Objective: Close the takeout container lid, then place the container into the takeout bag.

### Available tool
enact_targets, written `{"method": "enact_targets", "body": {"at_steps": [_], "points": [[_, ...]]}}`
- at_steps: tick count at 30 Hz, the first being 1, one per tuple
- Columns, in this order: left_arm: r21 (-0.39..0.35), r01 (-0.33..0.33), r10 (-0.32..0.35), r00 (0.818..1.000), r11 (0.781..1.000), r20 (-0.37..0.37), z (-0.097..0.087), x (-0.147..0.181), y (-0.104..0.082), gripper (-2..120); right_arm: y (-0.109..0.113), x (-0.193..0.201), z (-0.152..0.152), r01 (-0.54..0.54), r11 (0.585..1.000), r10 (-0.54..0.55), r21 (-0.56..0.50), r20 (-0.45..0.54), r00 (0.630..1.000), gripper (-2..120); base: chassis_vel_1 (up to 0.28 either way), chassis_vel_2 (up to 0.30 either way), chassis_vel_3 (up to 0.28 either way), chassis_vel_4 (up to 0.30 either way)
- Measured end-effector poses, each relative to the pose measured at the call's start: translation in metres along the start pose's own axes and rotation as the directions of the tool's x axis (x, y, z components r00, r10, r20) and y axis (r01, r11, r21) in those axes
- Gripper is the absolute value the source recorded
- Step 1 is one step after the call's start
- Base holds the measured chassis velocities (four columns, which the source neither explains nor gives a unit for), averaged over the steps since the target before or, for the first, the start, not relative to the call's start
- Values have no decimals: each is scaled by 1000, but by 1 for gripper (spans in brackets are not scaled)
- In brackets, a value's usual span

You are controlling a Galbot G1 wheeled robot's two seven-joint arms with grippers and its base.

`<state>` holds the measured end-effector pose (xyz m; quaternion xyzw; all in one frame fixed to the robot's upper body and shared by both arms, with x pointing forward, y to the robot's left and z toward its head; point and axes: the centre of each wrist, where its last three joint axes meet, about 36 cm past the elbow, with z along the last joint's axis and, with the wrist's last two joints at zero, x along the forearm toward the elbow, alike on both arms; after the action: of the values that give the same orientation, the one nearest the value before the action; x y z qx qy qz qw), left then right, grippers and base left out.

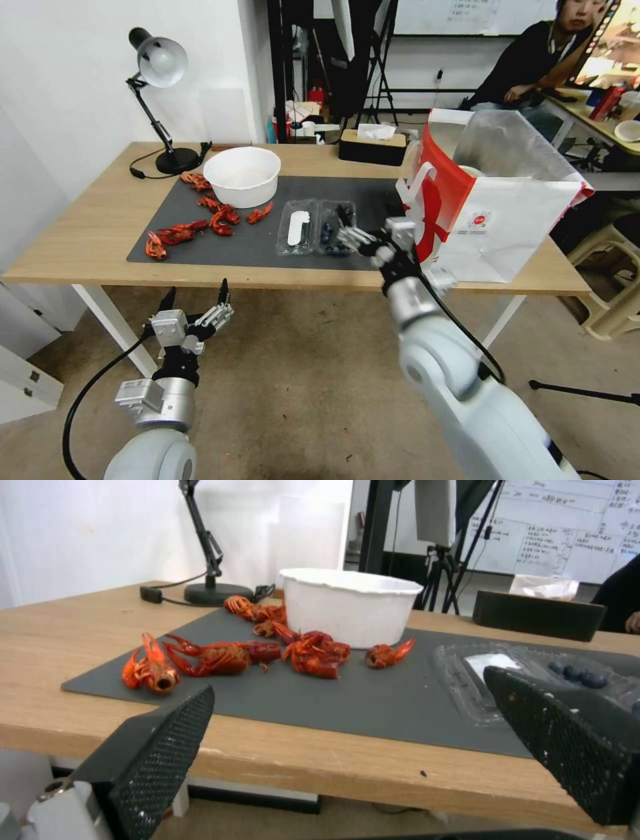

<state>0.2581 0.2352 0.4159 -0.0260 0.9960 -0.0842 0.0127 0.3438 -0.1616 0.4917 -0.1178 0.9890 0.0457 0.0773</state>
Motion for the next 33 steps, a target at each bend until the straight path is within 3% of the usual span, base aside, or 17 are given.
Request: {"method": "enact_targets", "body": {"at_steps": [8,15,33], "points": [[-1,-2,2,1000,1000,1,-1,0,0,100,-8,73,-31,-103,991,100,81,45,994,100,0,0,0,0],[8,-9,9,1000,1000,-1,-1,-1,1,100,-5,123,-16,-170,974,167,149,33,985,100,0,0,0,0],[6,-8,8,1000,1000,-6,3,-2,3,100,5,140,26,-208,971,214,122,-41,976,100,0,0,0,0]]}}
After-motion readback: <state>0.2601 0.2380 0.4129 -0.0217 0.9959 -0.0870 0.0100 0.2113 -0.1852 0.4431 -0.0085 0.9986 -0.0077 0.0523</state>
